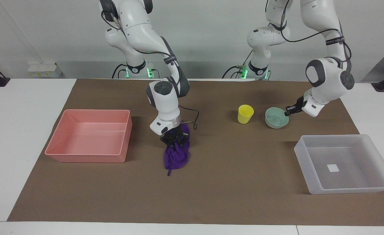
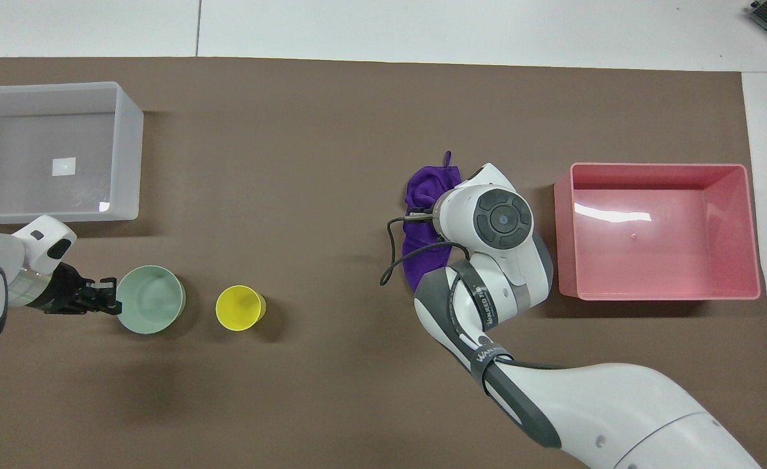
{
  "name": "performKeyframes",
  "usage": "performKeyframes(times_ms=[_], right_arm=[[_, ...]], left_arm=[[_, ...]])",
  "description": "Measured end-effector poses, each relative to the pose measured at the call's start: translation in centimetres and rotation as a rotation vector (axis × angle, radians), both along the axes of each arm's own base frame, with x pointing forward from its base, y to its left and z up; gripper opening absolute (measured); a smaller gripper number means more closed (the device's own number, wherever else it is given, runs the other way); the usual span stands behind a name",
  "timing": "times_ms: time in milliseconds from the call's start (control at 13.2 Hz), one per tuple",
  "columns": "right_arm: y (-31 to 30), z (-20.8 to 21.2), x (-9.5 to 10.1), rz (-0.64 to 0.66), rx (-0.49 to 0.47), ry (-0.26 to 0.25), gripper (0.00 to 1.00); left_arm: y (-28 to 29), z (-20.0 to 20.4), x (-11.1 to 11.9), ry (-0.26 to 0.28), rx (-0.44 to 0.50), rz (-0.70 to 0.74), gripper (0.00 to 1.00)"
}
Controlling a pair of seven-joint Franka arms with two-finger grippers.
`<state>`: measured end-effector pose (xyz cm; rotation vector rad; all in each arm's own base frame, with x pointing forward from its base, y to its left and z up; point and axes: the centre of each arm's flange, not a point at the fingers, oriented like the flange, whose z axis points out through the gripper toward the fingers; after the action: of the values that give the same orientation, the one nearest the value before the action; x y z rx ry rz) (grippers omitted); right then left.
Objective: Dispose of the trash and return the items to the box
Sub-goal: 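Carry the cloth into the pink box while the left gripper places the bowl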
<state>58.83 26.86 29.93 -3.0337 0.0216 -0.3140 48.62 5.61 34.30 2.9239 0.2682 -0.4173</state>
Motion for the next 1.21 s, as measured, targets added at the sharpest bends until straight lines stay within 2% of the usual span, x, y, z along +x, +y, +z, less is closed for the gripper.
performKeyframes(times_ms=[151,377,528,604,755,830,981,1208], right_arm=[[-0.4,2.0,0.2,-0.016,-0.008,0.019,0.05],[-1.3,8.7,0.6,-0.091,-0.003,0.034,0.05],[-2.5,13.9,0.4,-0.122,-0.004,0.047,0.05],[-3.2,16.2,0.0,-0.13,-0.005,0.053,0.05],[-5.2,20.4,-1.2,-0.153,-0.007,0.062,0.05],[-6.7,22.4,-1.8,-0.173,-0.007,0.065,0.05],[-11.1,26.1,-2.9,-0.206,-0.011,0.069,0.05],[-18.7,29.4,-3.9,-0.173,-0.036,0.073,0.05]], left_arm=[[0.4,1.9,0.6,0.015,-0.013,-0.001,0.02],[1.5,5.2,1.7,0.021,-0.027,0.007,0.02],[3.8,9.4,2.4,0.017,-0.061,0.027,0.02],[5.2,12.0,2.8,-0.004,-0.084,0.047,0.02],[8.5,16.5,3.9,-0.085,-0.087,0.081,0.02],[9.7,17.5,4.9,-0.123,-0.083,0.075,0.02],[11.6,17.4,8.5,-0.204,-0.067,0.068,0.02],[14.2,14.3,14.2,-0.341,-0.015,0.141,0.02]])
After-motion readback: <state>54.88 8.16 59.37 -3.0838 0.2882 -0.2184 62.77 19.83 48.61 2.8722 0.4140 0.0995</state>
